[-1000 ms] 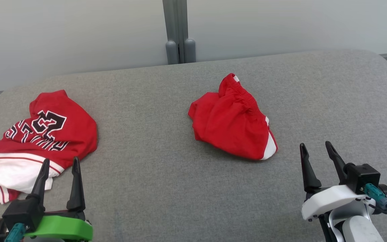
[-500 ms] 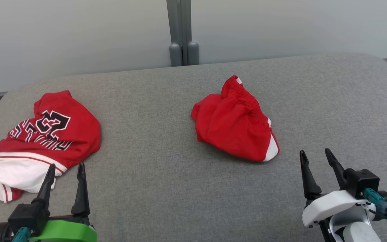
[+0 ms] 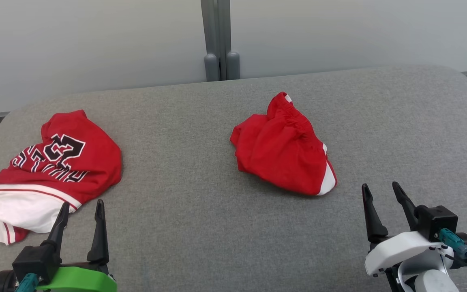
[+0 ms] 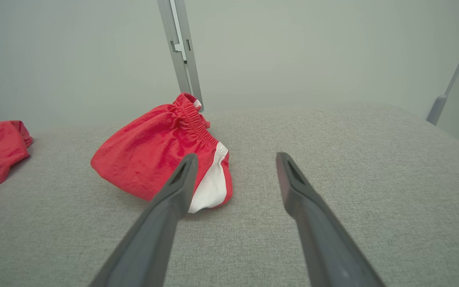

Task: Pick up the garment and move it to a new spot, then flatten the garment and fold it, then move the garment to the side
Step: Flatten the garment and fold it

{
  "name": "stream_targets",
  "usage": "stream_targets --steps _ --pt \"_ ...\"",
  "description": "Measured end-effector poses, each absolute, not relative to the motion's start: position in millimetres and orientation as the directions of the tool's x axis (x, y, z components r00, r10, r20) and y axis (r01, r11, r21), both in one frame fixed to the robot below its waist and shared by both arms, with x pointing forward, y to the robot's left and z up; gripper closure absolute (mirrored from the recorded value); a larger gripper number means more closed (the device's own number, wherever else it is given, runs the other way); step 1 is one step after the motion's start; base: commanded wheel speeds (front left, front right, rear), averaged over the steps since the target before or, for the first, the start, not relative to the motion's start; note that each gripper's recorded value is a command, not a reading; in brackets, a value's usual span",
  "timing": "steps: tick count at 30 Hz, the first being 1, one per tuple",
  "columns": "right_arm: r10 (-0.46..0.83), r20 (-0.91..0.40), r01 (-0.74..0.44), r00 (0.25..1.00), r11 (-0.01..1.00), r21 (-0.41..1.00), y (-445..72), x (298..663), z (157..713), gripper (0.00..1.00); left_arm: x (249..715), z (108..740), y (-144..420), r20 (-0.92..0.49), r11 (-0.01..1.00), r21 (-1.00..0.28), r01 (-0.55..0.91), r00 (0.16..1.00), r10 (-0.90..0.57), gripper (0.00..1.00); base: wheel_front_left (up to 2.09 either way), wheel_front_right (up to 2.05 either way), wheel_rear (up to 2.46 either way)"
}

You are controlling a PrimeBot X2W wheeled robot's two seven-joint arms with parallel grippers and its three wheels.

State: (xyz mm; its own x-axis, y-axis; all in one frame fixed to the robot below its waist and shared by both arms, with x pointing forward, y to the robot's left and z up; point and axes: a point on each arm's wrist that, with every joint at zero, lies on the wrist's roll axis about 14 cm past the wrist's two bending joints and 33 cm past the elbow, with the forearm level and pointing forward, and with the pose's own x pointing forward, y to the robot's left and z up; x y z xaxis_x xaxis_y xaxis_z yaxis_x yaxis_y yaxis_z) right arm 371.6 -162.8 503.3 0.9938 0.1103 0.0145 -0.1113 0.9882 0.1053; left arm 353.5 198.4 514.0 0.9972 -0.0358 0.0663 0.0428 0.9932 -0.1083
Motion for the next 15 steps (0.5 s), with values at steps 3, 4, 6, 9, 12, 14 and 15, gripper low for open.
stream_targets --steps 3,4,6,9,12,14,15 --pt "0.113 0.011 -0.113 0.994 0.988 0.105 -162.2 371.5 502.9 0.00 352.9 513.6 198.5 0.063 0.993 -0.111 0.043 0.997 -0.037 0.00 0.00 0.00 0.00" --pt "0.113 0.011 -0.114 0.994 0.988 0.105 -162.0 371.6 502.8 0.00 352.7 513.8 198.7 0.063 0.993 -0.110 0.043 0.997 -0.037 0.00 0.00 0.00 0.00" --pt "0.114 0.010 -0.114 0.993 0.988 0.105 -161.9 371.7 502.4 0.00 352.5 514.4 199.2 0.065 0.993 -0.110 0.043 0.997 -0.036 0.00 0.00 0.00 0.00" --pt "0.114 0.005 -0.114 0.993 0.988 0.106 -161.6 371.7 500.9 0.00 352.4 514.8 200.1 0.066 0.993 -0.110 0.041 0.997 -0.034 0.00 0.00 0.00 0.00" --pt "0.116 -0.006 -0.114 0.993 0.988 0.107 -161.1 372.1 497.7 0.00 352.3 514.5 200.9 0.064 0.993 -0.110 0.036 0.998 -0.030 0.00 0.00 0.00 0.00" --pt "0.120 -0.006 -0.119 0.993 0.988 0.103 -159.6 374.6 497.8 0.00 352.4 514.1 201.1 0.063 0.993 -0.111 0.035 0.998 -0.028 0.00 0.00 0.00 0.00" --pt "0.126 -0.001 -0.126 0.992 0.987 0.096 -157.8 377.8 500.1 0.00 352.5 513.6 201.3 0.061 0.993 -0.111 0.034 0.998 -0.028 0.00 0.00 0.00 0.00"
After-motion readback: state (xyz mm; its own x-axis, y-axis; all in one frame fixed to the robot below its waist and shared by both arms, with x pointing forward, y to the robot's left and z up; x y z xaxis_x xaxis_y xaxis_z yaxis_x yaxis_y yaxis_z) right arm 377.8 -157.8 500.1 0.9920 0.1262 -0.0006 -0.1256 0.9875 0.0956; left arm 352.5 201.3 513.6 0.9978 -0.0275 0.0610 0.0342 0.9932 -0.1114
